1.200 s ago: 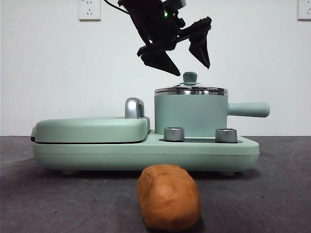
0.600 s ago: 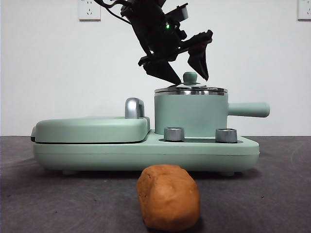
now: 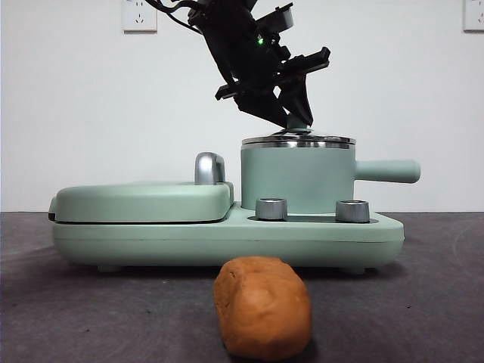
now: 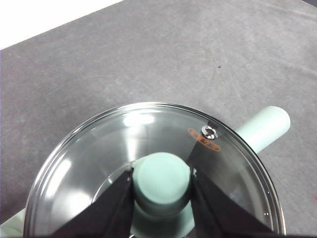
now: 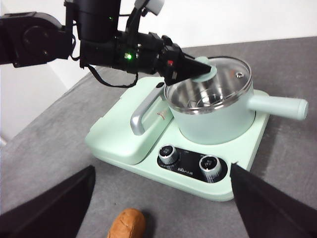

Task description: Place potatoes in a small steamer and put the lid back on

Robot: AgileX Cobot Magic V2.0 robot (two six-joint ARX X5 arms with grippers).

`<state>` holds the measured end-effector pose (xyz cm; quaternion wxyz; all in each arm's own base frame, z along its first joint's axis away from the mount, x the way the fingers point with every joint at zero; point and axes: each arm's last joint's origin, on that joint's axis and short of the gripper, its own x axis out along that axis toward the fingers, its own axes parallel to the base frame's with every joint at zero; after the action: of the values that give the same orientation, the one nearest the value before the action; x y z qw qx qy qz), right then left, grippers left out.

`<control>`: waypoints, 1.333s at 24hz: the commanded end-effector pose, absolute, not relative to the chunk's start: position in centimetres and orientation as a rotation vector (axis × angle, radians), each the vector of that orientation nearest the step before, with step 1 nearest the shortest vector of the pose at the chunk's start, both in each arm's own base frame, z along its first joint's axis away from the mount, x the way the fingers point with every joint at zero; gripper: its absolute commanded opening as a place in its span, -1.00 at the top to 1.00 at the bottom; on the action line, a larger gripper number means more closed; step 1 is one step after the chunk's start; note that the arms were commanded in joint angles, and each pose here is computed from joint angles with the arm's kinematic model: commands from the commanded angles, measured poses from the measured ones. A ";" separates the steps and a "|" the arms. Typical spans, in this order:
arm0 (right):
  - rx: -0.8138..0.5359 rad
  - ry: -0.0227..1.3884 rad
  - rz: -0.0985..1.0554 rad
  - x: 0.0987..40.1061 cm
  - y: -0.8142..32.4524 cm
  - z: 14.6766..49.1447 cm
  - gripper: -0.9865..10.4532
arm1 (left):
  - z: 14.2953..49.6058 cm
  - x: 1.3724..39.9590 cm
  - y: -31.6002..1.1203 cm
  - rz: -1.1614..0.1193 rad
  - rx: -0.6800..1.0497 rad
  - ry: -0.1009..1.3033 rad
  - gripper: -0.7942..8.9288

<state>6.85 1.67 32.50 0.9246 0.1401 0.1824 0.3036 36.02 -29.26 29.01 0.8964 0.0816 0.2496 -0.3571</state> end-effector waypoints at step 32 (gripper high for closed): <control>0.141 1.130 0.679 14.3 17.7 24.9 0.07 | 45.2 34.4 -17.5 -0.544 0.097 0.443 0.81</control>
<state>14.14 17.04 24.85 0.7897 0.0521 0.5199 0.3216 34.89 -17.61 43.59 0.9315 0.0520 0.2491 -0.2599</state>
